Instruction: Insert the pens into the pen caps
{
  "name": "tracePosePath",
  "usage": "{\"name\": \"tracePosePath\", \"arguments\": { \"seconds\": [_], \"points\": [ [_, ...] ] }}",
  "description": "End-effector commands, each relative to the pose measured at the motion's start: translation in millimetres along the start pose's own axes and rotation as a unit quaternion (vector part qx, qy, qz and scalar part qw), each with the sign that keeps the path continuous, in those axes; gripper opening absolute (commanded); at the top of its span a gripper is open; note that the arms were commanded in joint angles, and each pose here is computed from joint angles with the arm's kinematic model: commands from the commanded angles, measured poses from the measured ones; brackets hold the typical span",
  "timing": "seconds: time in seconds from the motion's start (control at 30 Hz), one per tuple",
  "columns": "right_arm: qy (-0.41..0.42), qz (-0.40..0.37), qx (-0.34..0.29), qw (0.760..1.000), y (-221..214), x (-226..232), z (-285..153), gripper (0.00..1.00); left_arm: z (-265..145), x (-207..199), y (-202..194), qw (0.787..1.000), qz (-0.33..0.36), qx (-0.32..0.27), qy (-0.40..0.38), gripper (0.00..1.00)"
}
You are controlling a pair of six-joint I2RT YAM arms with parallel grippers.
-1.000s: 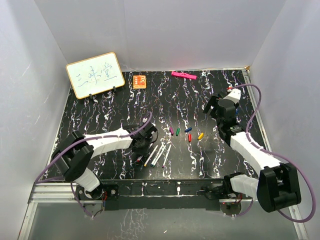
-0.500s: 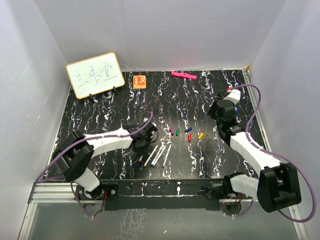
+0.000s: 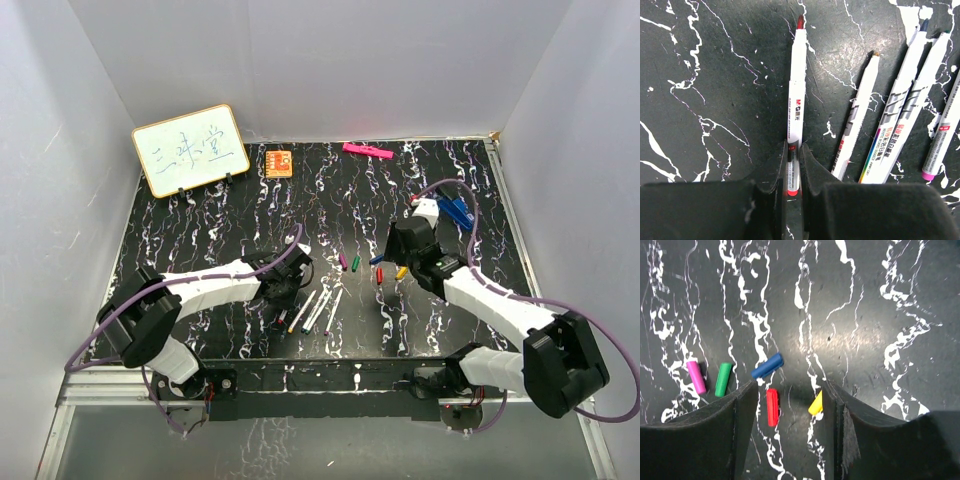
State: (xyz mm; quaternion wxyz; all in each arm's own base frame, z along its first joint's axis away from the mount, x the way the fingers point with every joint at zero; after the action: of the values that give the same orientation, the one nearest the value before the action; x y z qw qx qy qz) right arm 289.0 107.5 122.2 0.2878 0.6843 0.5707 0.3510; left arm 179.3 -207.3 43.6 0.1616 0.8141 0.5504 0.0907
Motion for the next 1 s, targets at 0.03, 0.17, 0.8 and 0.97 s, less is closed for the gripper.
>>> {"name": "tracePosePath", "arguments": {
  "seconds": [0.03, 0.17, 0.8, 0.97],
  "points": [
    [-0.001, -0.019, 0.028, 0.999, -16.8, 9.5, -5.9, 0.53, -2.9, 0.1, -0.6, 1.000, 0.001, -0.006, -0.002, 0.00],
    [0.001, -0.034, 0.049, 0.998, -28.5, 15.5, -1.2, 0.50, -2.7, 1.6, -2.3, 1.000, -0.001, -0.005, 0.002, 0.00],
    [0.034, -0.054, 0.087, 0.994, -50.1, 39.6, 18.0, 0.32, 3.2, 3.5, -4.8, 1.000, -0.007, 0.008, 0.016, 0.00],
    [0.038, -0.056, 0.093, 0.993, -52.9, 43.3, 22.5, 0.31, 4.0, 3.1, -4.7, 1.000, -0.008, 0.007, 0.016, 0.00]
  ]
}}
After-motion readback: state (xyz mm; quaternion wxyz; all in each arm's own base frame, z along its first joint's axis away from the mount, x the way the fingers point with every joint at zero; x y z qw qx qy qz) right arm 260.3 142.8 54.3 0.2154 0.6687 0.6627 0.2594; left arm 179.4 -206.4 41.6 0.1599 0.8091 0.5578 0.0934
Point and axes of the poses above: each gripper's point midway between its finger pads, its own z axis out along the fingers, its own x axis along the line the jaws close on, y = z × x, the point moved 3 cm from there along -z, back along the fingers
